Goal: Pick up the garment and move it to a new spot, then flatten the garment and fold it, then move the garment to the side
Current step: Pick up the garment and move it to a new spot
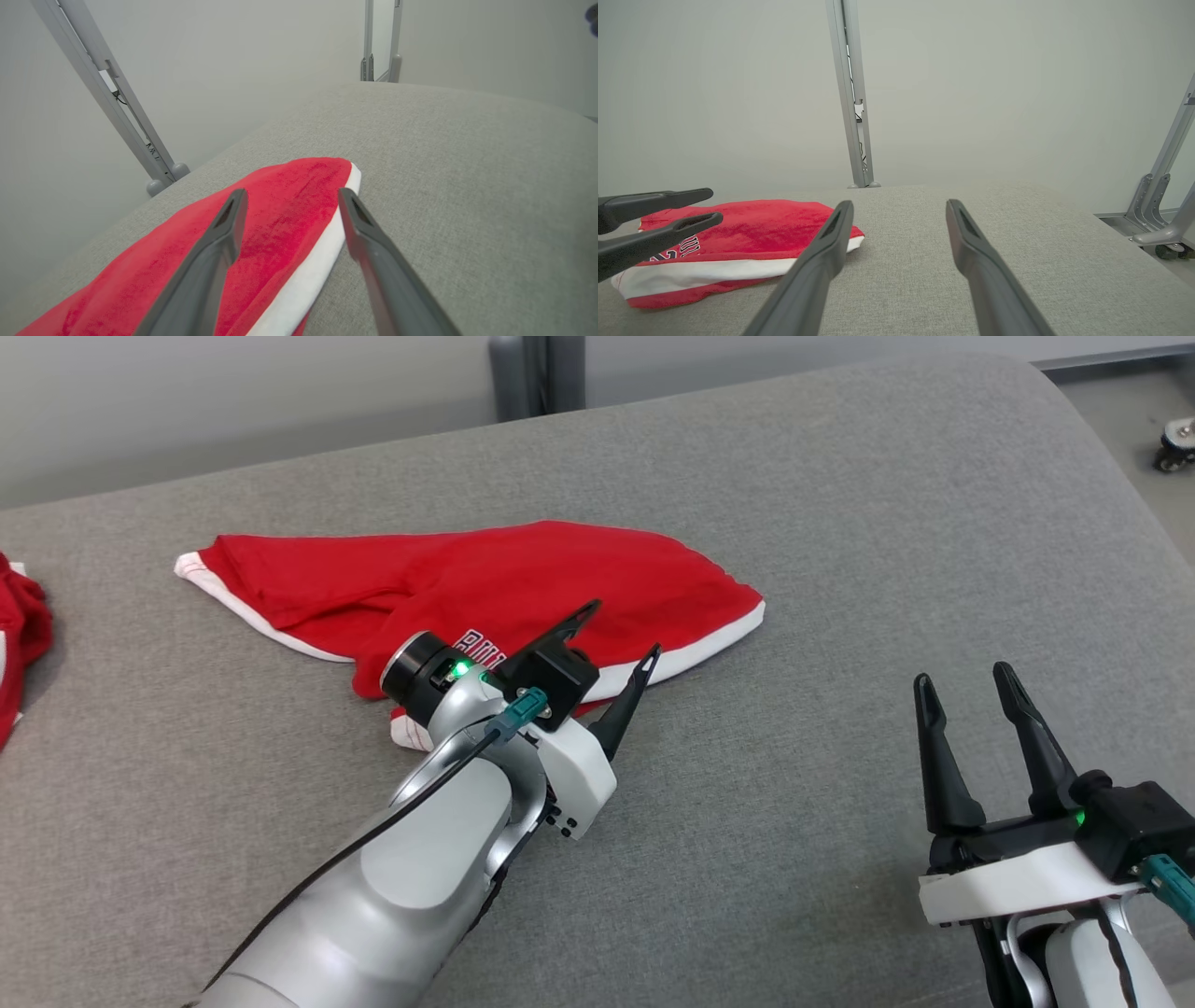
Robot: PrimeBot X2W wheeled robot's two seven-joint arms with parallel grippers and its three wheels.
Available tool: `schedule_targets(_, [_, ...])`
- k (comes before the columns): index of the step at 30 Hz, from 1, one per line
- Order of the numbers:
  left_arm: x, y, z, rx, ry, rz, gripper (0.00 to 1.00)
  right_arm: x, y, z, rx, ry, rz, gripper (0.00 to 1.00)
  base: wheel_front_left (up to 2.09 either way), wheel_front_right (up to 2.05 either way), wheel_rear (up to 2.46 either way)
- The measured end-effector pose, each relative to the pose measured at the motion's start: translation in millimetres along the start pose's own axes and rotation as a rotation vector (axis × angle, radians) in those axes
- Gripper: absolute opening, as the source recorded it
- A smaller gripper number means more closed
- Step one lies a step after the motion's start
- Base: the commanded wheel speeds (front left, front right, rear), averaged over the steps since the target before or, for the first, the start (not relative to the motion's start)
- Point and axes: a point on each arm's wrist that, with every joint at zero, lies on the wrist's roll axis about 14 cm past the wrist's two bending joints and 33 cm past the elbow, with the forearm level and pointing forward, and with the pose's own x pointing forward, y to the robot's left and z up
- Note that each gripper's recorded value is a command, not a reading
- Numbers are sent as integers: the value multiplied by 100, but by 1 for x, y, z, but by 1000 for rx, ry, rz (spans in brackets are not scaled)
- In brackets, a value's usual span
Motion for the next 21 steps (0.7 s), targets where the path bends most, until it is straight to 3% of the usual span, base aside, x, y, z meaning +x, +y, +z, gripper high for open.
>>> schedule_targets(10, [-63,55,20,-119,-117,307,100,6,16,15,-7,-49,50,100,0,0,0])
schedule_targets(21, [-142,84,15,-170,-172,559,100,-1,24,26,-5,-81,71,100,0,0,0])
